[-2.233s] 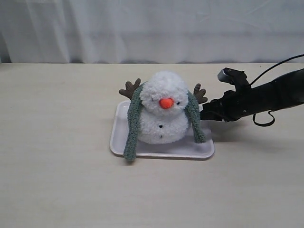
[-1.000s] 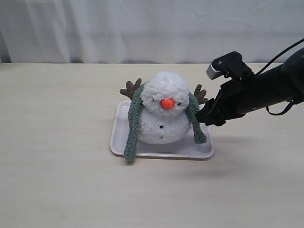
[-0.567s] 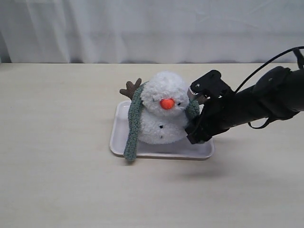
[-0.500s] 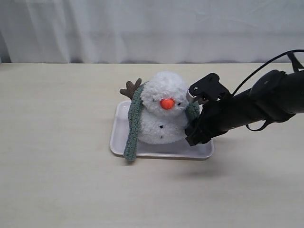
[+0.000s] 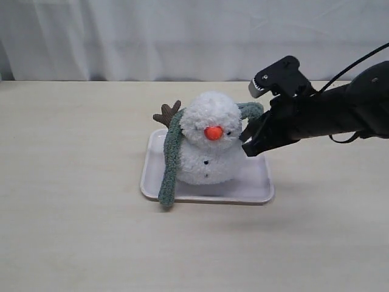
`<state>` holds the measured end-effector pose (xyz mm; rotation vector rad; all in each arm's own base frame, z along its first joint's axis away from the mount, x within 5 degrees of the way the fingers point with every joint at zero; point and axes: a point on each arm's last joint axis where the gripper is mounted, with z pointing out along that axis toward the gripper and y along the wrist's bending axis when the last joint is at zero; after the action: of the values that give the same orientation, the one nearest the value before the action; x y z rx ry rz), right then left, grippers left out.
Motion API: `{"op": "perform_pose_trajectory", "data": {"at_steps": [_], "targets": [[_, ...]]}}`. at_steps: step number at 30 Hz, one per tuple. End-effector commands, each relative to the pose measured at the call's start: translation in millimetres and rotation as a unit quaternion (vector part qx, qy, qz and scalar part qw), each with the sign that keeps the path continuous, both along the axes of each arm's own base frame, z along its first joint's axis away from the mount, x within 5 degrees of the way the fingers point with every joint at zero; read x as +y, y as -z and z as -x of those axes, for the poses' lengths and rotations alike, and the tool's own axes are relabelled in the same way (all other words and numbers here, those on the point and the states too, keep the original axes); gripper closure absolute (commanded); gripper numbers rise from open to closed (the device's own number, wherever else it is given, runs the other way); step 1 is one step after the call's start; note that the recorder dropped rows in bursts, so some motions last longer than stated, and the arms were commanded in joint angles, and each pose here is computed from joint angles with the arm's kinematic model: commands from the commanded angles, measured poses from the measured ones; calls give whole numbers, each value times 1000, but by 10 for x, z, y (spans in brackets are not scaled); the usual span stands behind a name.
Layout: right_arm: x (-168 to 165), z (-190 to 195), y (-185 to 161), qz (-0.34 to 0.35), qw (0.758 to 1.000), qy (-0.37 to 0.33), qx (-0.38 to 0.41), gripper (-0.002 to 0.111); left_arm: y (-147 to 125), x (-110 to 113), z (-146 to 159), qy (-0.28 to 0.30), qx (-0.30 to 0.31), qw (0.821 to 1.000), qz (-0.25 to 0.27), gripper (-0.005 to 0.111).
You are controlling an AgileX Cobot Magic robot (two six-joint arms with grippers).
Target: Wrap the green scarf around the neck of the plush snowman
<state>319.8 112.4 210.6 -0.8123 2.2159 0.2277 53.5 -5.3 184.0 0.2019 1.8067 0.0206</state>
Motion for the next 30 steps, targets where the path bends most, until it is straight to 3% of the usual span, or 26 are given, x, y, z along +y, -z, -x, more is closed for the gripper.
{"op": "perform_pose_trajectory", "data": {"at_steps": [1,10,30], "targets": [[-19,145,-368,-19,999,-8,-45,104,-1,-1,-2,-1,-5,1000,4,107],[-127,335,-826,-14,992,7,-124,104,-1,-1,-2,-1,-5,1000,4,107],[-29,72,148,10,998,22,65,104,1,-1,-1,-1,-4,1000,4,107]]}}
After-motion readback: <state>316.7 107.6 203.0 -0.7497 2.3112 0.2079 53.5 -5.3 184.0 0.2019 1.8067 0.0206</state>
